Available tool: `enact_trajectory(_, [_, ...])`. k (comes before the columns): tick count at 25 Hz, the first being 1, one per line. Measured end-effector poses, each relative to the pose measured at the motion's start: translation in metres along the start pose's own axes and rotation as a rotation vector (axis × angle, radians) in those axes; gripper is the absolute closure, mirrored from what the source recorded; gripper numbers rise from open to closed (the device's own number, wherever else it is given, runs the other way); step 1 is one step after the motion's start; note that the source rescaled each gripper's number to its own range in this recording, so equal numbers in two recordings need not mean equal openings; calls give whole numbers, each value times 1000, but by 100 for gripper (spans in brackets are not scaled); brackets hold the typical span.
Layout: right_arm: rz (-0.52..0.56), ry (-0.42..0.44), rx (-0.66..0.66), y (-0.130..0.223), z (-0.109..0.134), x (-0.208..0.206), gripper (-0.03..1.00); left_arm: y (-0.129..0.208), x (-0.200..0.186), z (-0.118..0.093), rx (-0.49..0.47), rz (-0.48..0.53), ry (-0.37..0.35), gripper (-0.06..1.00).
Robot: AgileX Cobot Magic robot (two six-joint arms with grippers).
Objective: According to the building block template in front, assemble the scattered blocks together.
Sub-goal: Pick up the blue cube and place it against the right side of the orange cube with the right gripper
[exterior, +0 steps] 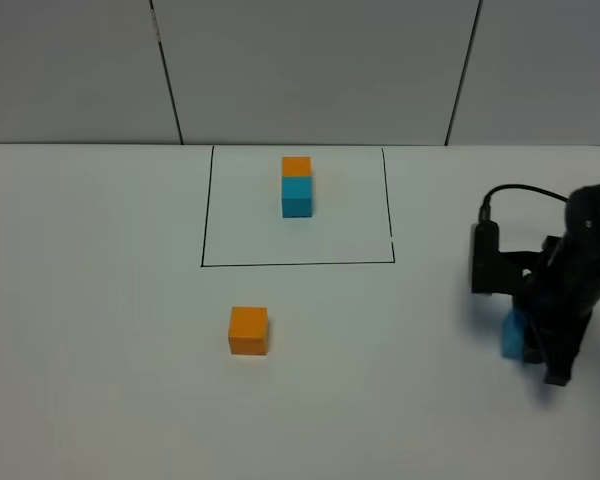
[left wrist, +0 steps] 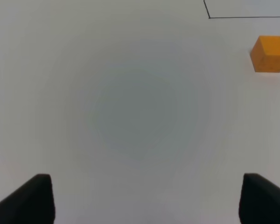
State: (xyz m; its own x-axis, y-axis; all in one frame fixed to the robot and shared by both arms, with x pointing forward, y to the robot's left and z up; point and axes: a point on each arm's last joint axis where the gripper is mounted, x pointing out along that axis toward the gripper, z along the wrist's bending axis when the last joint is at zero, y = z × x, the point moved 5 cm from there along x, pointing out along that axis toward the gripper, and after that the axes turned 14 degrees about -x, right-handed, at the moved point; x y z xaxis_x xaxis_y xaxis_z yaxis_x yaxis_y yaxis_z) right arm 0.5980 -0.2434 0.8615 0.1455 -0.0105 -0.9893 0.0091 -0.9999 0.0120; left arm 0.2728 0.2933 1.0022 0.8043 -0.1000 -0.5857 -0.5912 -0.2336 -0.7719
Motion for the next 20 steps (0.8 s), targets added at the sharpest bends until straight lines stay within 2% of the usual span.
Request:
enact_trajectory(2, [4,-3,31,-22,-4,-11,97,0,0,0,0,0,0,-3])
enact_trajectory(10, [8,50,-33,-101,-13,-46,97,0,0,0,1,0,1,-3])
enact_trajectory(16, [56,-14,-72,-136,-17,-34,97,0,0,0,1,0,1,-3])
enact_trajectory(20, [60,-21,-86,-160,-21,-27,97,0,0,0,1,0,1,-3])
